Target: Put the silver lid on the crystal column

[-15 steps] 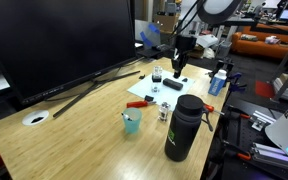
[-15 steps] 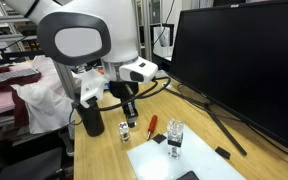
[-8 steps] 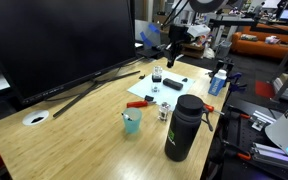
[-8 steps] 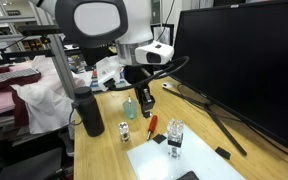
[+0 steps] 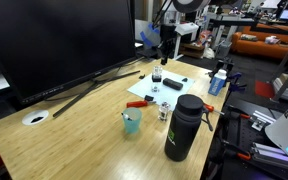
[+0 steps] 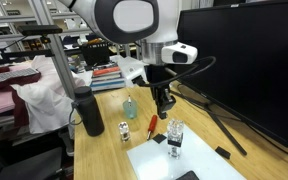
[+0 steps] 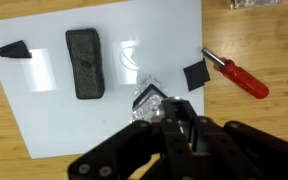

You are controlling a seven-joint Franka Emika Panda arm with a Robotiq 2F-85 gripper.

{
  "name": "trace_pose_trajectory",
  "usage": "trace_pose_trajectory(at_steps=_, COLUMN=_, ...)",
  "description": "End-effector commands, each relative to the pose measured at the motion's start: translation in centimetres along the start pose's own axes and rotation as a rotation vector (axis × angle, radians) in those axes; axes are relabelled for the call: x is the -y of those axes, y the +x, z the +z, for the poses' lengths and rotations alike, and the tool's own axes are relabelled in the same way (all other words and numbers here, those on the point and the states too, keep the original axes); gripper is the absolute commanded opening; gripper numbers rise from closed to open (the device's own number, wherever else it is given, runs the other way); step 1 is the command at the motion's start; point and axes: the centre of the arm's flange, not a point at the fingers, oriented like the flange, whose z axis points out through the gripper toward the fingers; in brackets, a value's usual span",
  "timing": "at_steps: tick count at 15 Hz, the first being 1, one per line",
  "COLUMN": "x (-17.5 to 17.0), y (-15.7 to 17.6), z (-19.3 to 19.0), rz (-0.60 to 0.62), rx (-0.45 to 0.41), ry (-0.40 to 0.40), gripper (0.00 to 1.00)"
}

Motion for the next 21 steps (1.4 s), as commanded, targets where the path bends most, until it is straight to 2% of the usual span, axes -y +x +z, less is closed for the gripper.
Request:
trace_pose_trajectory(at_steps=1, x=-0.3, y=2.7, z=0.4, rz=-0.003, rx=0.037, ry=-0.009, gripper=0.03)
trace_pose_trajectory(at_steps=6, x=-0.9, y=4.7, z=1.9, rz=0.013, rx=0.043, ry=-0.023, gripper=0.03)
trace_pose_trajectory(at_steps=11, x=-1.9, y=6.0, z=2.7, rz=0.035, rx=0.041, ry=-0.003, gripper=0.03)
trace_pose_trajectory(at_steps=14, x=-2.0, y=6.1, z=3.6, rz=0.047, rx=0.057, ry=0.009, gripper=0.03)
trace_pose_trajectory(at_steps=21, x=-1.8, y=5.4, z=2.7, rz=0.069, rx=0.064, ry=0.034, gripper=0.03)
